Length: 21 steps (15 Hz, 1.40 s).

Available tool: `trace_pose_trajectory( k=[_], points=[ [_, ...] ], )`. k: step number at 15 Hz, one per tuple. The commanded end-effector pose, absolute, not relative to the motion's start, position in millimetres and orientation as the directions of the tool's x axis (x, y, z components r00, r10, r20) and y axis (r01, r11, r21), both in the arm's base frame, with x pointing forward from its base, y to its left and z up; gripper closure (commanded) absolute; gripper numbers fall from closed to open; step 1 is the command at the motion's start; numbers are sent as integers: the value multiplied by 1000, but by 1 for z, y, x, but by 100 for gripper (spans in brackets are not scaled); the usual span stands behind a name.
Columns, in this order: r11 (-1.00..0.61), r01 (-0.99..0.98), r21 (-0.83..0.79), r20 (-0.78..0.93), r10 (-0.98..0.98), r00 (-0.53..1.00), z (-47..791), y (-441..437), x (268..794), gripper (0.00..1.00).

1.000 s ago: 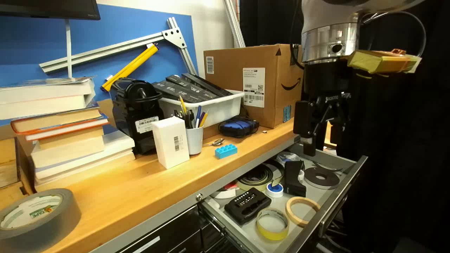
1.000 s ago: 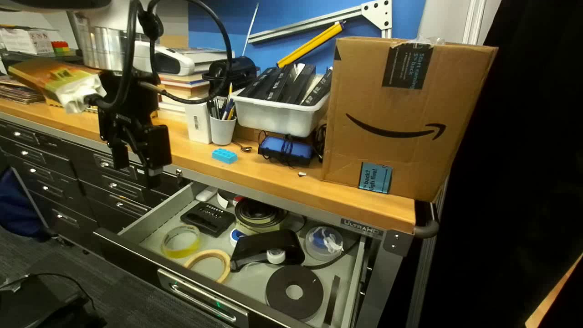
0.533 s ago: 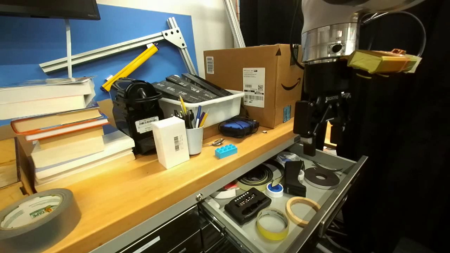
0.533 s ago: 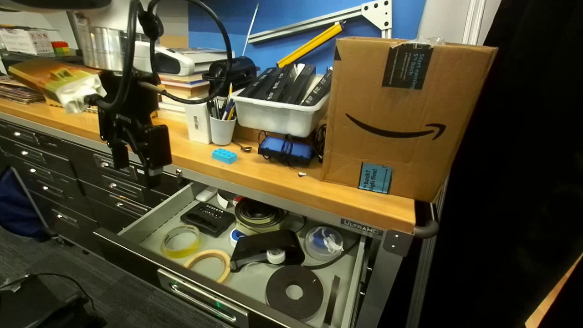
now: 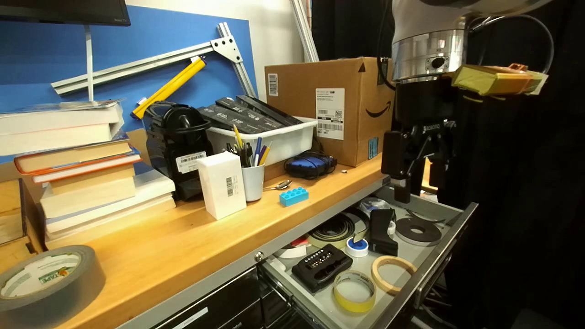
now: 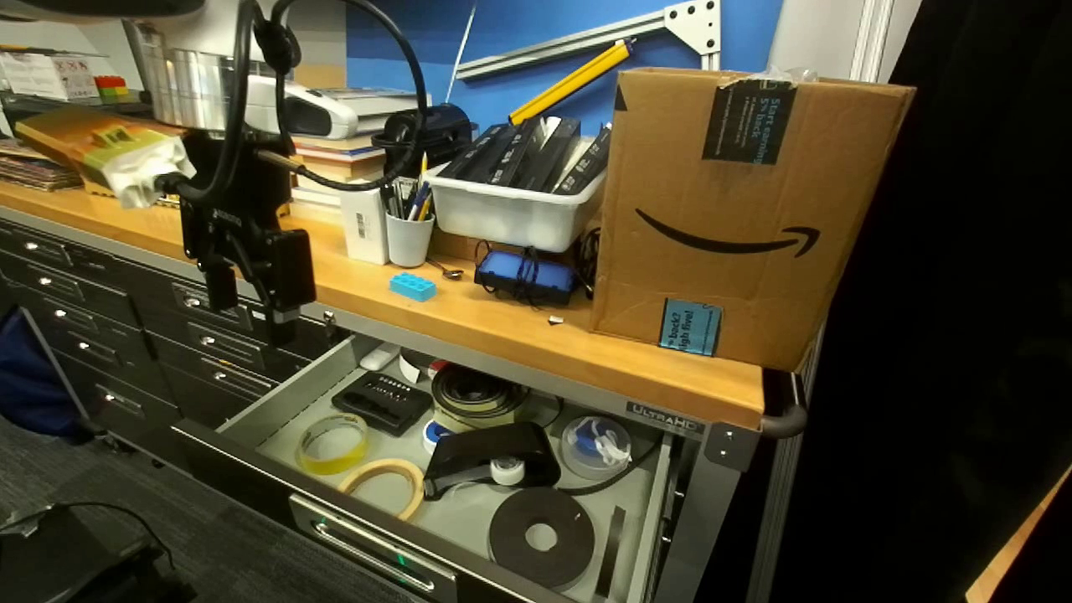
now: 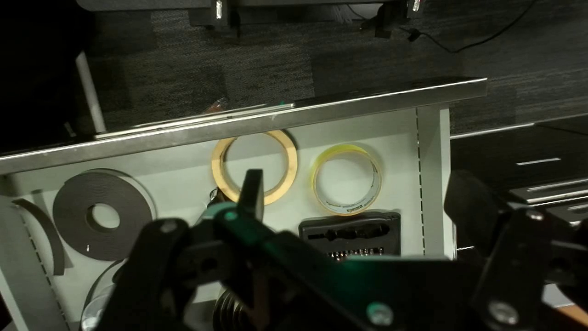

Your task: Put the blue object inside the drawer then close the drawer.

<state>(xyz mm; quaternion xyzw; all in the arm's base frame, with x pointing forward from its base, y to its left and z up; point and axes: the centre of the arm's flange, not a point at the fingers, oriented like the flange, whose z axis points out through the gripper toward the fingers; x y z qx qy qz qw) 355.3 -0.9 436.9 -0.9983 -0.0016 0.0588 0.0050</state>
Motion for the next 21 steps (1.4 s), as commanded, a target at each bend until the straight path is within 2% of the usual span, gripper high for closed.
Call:
trace_pose_trajectory(
  k=[1,16,21],
  points=[
    [-1000,3,-10,-117,4,993,437,-1,355,0],
    [-1000,3,-10,-117,4,993,437,-1,355,0],
    [-1000,-29,-12,5,-29,1000,435,8,363,0]
  ],
)
